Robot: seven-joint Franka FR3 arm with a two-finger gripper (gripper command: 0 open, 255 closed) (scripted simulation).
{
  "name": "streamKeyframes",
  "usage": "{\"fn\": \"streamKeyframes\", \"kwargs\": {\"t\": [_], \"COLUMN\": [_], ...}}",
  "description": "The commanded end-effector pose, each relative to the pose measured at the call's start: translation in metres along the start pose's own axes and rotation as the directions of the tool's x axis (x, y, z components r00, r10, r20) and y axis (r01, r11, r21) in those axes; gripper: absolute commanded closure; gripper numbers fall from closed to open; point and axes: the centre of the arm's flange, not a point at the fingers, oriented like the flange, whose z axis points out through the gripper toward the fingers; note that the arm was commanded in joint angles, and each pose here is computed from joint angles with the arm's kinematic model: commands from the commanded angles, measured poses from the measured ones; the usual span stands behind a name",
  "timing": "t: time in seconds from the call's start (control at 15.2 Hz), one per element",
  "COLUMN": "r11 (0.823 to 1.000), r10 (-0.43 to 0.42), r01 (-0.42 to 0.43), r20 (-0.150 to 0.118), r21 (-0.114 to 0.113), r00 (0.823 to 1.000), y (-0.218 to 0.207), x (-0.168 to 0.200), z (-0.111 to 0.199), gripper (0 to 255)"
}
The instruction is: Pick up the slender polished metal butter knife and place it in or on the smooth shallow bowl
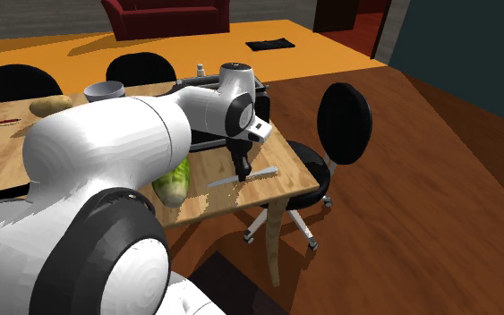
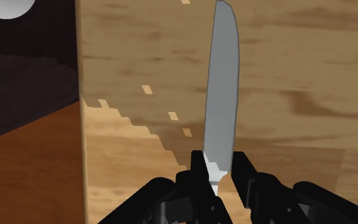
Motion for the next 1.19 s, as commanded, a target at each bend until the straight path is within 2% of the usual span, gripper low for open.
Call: {"fn": "streamKeyframes", "kwargs": {"t": [0.0, 1.12], "r11": [1.0, 1.0], "r10": [0.0, 0.0], "r01": [0.0, 0.0], "r20": [0.0, 0.0], "r21": [0.0, 0.0], "r00": [1.0, 1.0], "y": [0.0, -0.002], "x": [0.0, 0.001], "z": [0.0, -0.09], "gripper": [255, 255]}}
